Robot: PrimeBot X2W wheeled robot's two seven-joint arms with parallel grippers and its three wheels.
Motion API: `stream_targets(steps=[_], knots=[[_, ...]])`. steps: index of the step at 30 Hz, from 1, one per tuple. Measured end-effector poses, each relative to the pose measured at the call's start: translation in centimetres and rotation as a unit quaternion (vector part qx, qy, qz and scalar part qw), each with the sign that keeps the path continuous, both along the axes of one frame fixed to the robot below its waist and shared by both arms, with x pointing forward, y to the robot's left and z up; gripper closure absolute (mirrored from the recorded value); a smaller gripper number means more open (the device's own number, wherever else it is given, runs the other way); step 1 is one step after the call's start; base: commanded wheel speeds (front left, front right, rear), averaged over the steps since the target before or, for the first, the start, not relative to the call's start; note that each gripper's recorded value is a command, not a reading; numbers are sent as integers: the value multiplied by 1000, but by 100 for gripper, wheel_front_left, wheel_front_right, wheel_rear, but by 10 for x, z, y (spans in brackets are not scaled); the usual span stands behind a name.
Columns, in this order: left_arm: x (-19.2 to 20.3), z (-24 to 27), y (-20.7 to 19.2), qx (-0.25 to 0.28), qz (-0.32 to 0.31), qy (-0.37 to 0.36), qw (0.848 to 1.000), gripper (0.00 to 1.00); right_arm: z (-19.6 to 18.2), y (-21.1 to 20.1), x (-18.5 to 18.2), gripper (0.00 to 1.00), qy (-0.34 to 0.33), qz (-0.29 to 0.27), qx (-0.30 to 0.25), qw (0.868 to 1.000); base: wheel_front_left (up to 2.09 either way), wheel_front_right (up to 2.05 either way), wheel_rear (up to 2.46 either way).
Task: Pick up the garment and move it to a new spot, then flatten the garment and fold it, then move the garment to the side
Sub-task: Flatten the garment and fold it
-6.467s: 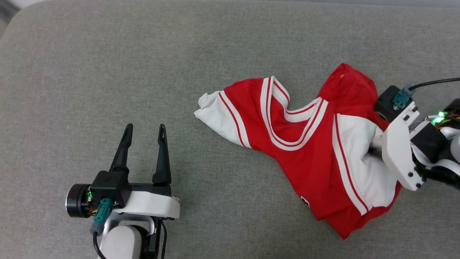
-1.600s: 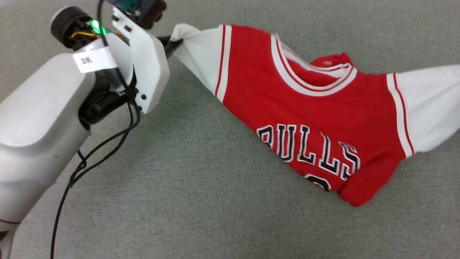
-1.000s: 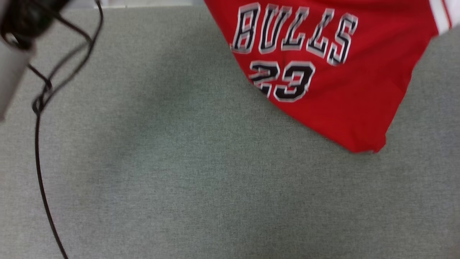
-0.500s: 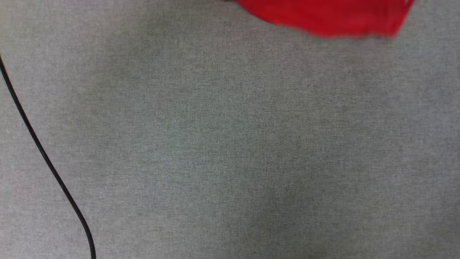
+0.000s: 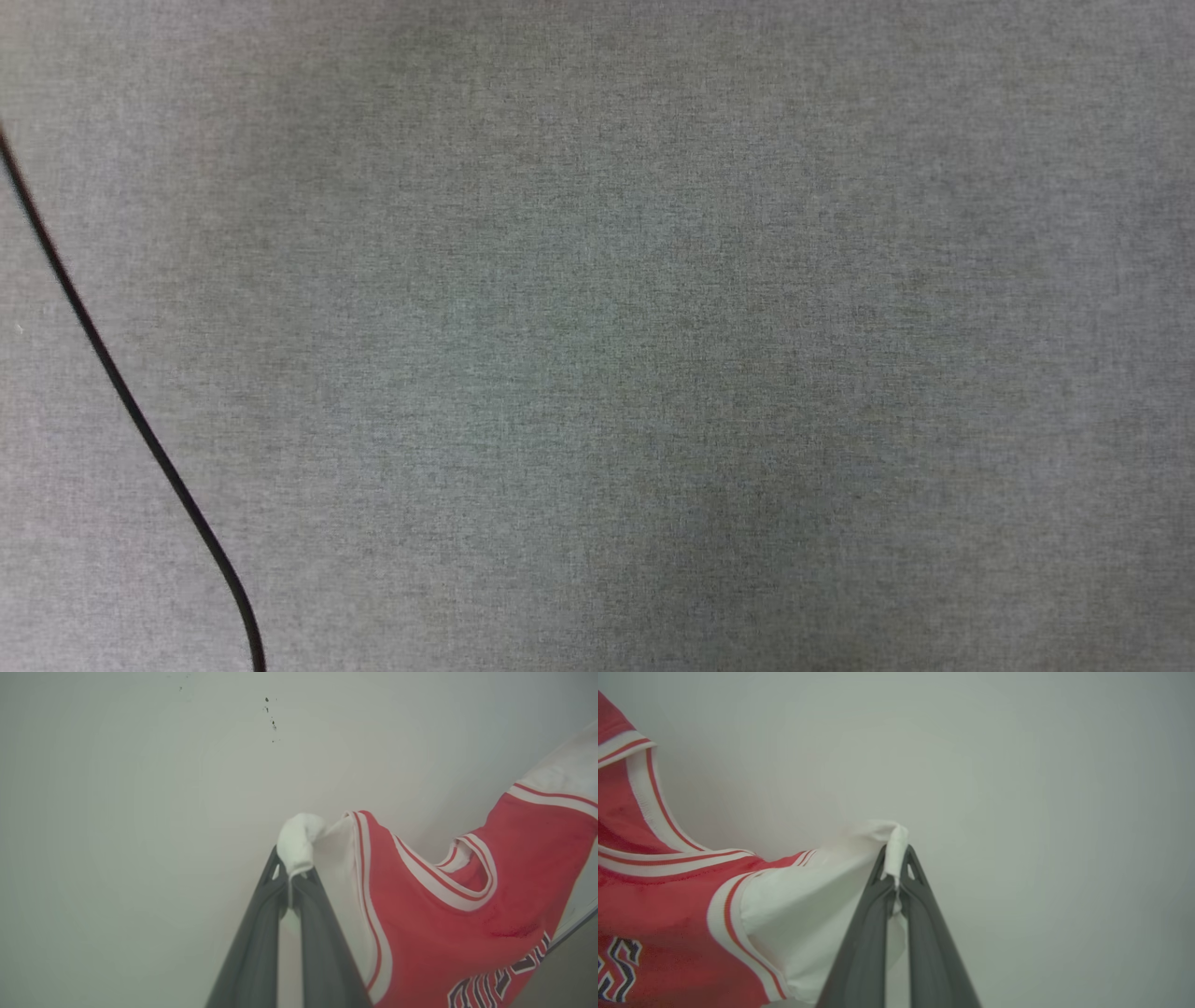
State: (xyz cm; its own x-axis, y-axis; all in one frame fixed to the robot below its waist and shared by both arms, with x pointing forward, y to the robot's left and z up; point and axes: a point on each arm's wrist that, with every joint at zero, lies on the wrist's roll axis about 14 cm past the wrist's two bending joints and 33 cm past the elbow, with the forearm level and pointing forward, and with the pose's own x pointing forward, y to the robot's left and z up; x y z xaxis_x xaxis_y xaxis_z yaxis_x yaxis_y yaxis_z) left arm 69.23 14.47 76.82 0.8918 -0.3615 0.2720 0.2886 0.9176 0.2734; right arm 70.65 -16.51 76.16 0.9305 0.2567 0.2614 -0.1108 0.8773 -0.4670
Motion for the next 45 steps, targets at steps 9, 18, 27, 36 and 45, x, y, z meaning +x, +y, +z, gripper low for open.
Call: stream_targets(steps=[9,18,27,36,45], knots=[[-7,-136,10,-34,-6,122,992,100,-133,12,-2,100,123,33,-1,992,0,0,0],[-82,-261,16,-71,-10,240,968,100,-239,14,-66,100,231,65,20,971,0,0,0],[-187,-327,30,-132,24,324,937,100,-297,-4,-162,100,313,72,39,946,0,0,0],[-281,-354,46,-136,59,374,915,100,-324,-52,-253,100,359,27,66,931,0,0,0],[-354,-365,54,-140,83,409,898,100,-340,-77,-332,100,392,-5,98,915,0,0,0]])
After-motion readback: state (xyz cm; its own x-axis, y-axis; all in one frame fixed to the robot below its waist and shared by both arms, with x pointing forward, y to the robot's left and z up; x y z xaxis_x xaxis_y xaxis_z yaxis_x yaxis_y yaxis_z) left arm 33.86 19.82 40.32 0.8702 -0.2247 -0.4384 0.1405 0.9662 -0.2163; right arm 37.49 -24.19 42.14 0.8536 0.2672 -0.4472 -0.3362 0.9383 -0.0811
